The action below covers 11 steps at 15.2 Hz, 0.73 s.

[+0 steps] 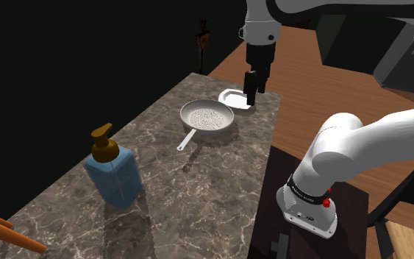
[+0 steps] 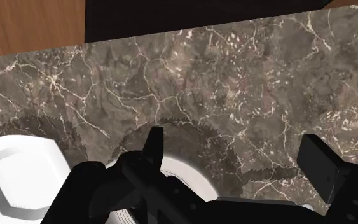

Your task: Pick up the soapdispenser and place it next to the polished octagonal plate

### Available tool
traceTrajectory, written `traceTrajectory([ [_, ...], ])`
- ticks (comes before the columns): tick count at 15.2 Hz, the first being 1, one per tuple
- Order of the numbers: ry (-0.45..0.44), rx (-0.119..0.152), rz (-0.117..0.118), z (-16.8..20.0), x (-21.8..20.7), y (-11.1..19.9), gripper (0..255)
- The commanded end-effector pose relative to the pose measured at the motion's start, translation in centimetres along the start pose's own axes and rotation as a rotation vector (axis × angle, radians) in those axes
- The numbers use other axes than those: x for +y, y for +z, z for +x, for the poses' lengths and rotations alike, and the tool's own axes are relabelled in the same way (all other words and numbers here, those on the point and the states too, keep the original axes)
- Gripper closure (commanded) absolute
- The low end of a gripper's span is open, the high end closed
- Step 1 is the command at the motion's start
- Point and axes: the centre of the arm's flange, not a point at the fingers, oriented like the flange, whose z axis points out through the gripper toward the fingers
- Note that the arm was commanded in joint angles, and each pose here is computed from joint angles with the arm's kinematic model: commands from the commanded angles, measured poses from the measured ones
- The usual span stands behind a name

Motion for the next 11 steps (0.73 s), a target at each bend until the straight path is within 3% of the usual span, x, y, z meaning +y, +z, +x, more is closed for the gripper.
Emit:
traceTrajectory([
  [1, 0.0, 0.0, 0.0, 0.0, 0.0, 0.0, 0],
  [11, 0.013, 0.037, -0.004, 5.9, -11.4, -1.9, 0],
])
